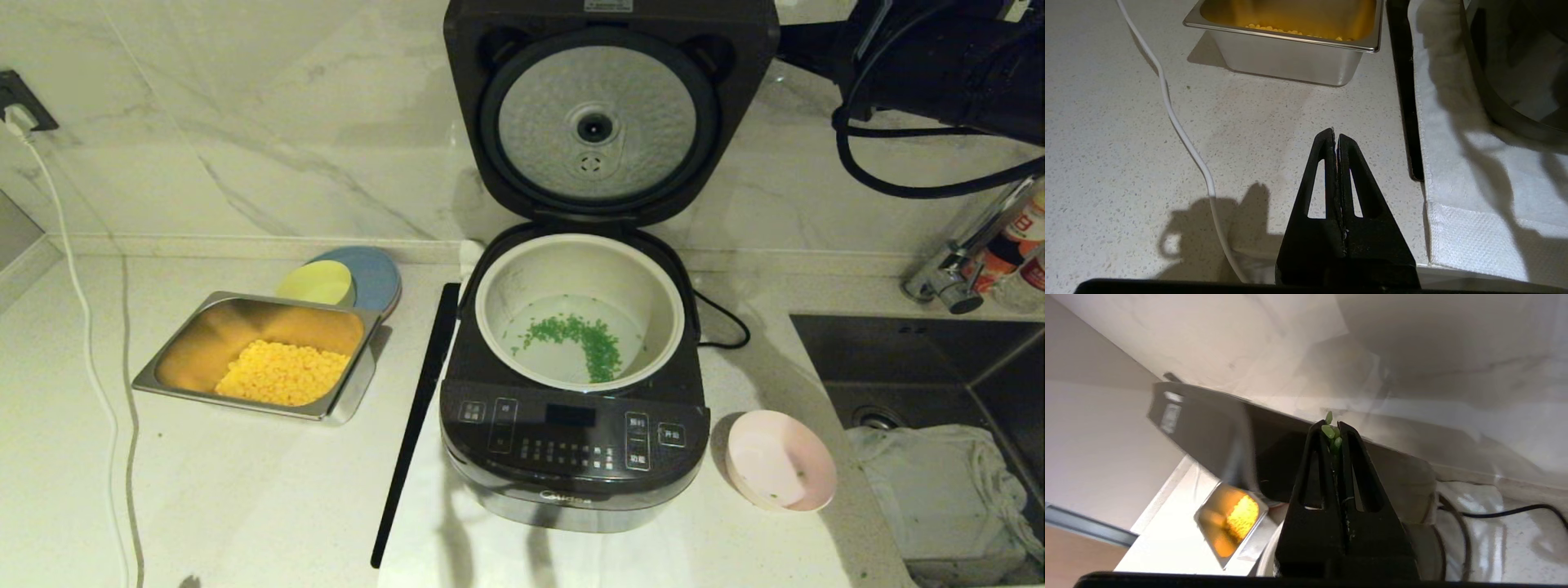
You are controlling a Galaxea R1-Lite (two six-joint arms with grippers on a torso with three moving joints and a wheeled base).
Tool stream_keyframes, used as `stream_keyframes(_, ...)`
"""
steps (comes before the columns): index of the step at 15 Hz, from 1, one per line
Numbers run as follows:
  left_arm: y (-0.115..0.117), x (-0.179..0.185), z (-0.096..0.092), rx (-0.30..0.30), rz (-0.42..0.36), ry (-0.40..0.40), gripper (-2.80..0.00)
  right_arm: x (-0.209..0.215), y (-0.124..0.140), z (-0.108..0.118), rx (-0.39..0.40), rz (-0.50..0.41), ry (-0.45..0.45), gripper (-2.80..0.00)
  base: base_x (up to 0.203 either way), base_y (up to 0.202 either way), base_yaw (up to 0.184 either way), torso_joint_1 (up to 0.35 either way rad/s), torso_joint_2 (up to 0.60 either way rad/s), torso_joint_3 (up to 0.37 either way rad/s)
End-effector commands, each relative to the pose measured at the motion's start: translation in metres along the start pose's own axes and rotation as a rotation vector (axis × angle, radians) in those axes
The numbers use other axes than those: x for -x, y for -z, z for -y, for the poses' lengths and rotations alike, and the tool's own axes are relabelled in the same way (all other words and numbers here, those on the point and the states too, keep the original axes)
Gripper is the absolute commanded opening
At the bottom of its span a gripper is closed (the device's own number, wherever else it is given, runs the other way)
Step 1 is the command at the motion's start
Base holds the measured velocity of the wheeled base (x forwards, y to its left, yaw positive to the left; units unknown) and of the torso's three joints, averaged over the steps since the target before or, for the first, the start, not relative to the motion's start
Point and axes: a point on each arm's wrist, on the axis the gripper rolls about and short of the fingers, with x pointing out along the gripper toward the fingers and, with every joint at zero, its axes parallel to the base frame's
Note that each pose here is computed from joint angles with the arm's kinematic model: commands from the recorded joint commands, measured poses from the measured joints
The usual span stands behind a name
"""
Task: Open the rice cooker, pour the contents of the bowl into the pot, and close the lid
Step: Close the rice cooker
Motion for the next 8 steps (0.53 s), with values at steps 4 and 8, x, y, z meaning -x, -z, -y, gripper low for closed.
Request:
stream_keyframes(4, 0.003, -0.001, 0.000, 0.000, -0.009, -0.001, -2.80, -0.011, 0.002, 0.016, -0.002, -0.006, -0.002, -2.80, 0.000, 0.000, 0.000, 0.000, 0.00, 0.000)
stream_keyframes(8, 0.003, -0.001, 0.000, 0.000, -0.009, -0.001, -2.80, -0.017, -0.002, 0.007, 0.000, -0.010, -0.064, -2.80, 0.000, 0.000, 0.000, 0.000, 0.00, 0.000)
